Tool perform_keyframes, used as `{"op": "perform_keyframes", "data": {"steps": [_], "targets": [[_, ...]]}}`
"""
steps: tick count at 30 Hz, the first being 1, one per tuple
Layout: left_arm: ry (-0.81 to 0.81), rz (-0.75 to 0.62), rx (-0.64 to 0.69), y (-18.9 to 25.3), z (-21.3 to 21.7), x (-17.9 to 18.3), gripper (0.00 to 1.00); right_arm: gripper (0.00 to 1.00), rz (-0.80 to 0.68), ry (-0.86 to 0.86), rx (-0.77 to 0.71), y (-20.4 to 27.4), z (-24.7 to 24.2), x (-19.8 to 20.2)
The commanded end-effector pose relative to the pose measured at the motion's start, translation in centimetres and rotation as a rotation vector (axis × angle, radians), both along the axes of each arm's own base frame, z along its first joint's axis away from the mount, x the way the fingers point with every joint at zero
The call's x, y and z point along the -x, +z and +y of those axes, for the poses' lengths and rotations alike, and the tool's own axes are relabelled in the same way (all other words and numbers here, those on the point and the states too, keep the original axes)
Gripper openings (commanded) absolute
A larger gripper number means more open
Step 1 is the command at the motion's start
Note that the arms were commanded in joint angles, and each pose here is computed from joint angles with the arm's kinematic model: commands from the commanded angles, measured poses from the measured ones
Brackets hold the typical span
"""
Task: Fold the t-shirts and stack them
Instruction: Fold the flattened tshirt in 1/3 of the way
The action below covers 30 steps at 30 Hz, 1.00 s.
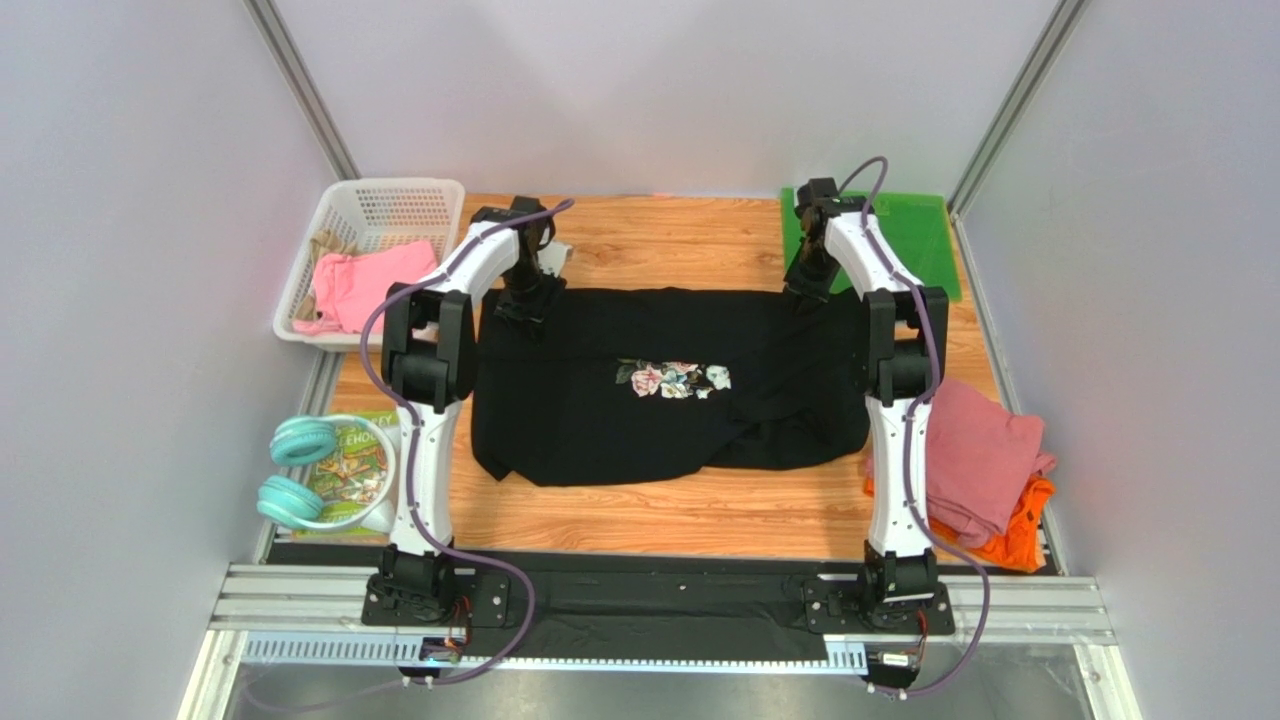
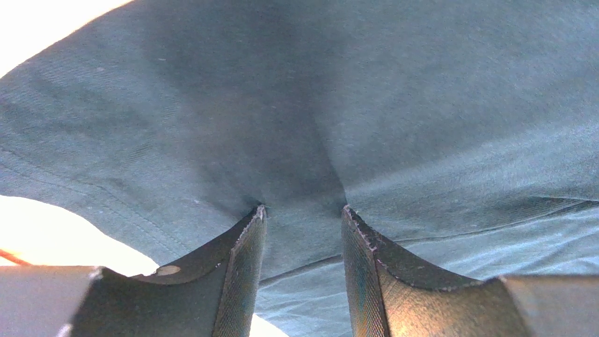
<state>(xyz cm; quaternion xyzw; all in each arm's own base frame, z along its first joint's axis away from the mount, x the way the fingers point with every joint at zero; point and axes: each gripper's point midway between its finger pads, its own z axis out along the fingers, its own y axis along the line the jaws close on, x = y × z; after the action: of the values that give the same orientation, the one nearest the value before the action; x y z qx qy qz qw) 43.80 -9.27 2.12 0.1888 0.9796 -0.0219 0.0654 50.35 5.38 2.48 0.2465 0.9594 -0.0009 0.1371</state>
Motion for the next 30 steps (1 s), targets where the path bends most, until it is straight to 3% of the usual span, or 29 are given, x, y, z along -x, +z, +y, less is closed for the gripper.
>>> {"op": "perform_keyframes", "data": {"steps": [1, 7, 14, 20, 25, 30], "targets": [[0.026, 0.006, -0.041, -1.0, 2.6, -0.4, 0.51, 0.21, 0.047, -0.043, 0.013, -0.5, -2.8, 1.2], [0.028, -0.004, -0.042, -1.1, 3.0, -0.7, 0.51, 0.21, 0.039, -0.107, -0.027, -0.3, -5.2, 0.4], [0.040, -0.018, -0.026, -1.0, 2.6, -1.5, 0.51, 0.21, -0.029, -0.070, -0.184, 0.5, -2.7, -1.7], [0.043, -0.018, -0.035, -1.4, 2.6, -2.3, 0.51, 0.21, -0.063, -0.061, -0.223, 0.0, -2.2, -3.7], [0.051, -0.062, -0.023, 0.3, 2.2, -4.4, 0.51, 0.21, -0.104, -0.063, -0.320, 0.4, -1.3, -5.2], [0.037, -0.124, -0.018, 2.1, 2.0, -6.5, 0.51, 0.21, -0.180, -0.047, -0.320, 2.5, -1.6, -6.4]]}}
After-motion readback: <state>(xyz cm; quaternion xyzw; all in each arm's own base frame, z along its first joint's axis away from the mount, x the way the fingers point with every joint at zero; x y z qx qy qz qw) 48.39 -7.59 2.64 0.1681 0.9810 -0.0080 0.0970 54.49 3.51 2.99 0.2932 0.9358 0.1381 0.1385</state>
